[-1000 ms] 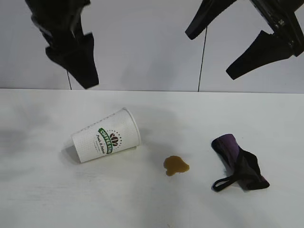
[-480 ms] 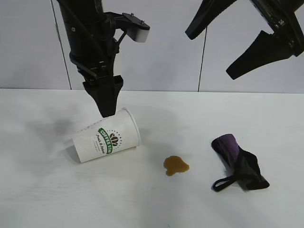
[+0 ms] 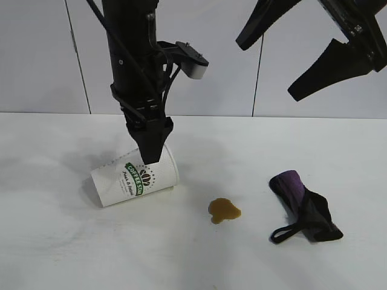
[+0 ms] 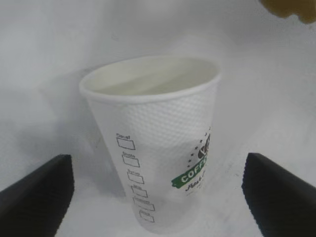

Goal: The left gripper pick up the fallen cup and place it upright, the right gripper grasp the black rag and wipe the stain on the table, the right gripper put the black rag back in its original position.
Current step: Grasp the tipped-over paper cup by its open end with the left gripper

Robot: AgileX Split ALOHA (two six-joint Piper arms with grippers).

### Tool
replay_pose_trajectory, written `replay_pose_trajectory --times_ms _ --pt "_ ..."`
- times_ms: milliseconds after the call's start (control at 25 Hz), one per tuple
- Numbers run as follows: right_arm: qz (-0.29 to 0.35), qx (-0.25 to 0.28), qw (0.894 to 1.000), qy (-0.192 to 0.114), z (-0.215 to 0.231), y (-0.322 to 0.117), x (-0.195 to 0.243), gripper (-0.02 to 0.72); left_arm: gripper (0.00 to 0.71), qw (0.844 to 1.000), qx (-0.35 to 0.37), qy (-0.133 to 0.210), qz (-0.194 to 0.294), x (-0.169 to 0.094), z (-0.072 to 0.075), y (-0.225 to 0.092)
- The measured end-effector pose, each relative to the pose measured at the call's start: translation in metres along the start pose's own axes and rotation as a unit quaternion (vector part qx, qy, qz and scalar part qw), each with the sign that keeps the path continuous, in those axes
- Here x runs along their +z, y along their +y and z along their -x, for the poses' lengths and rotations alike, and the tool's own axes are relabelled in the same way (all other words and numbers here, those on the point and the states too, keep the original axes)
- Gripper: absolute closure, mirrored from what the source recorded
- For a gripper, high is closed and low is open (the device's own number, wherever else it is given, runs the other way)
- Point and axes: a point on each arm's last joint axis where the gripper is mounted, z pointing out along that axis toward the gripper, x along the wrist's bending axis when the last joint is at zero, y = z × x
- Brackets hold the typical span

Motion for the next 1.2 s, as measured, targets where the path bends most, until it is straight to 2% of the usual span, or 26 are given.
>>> replay_pose_trajectory --times_ms 320,560,840,1200 --pt "0.0 0.0 1.0 0.0 0.0 0.0 0.0 0.126 0.047 1.0 -0.016 -0.002 -0.002 0.019 -0.005 0.011" --pt "0.0 0.001 1.0 0.001 0.0 0.0 0.0 0.126 0.047 1.0 -0.018 -0.011 0.001 0.026 -0.004 0.015" --pt "0.0 0.001 1.0 0.001 0.0 0.0 0.0 0.126 0.047 0.999 -0.017 -0.023 -0.016 0.054 -0.002 0.017" --pt "0.0 0.001 1.0 0.002 0.0 0.0 0.0 0.126 0.047 1.0 0.004 -0.012 -0.009 0.057 -0.004 0.018"
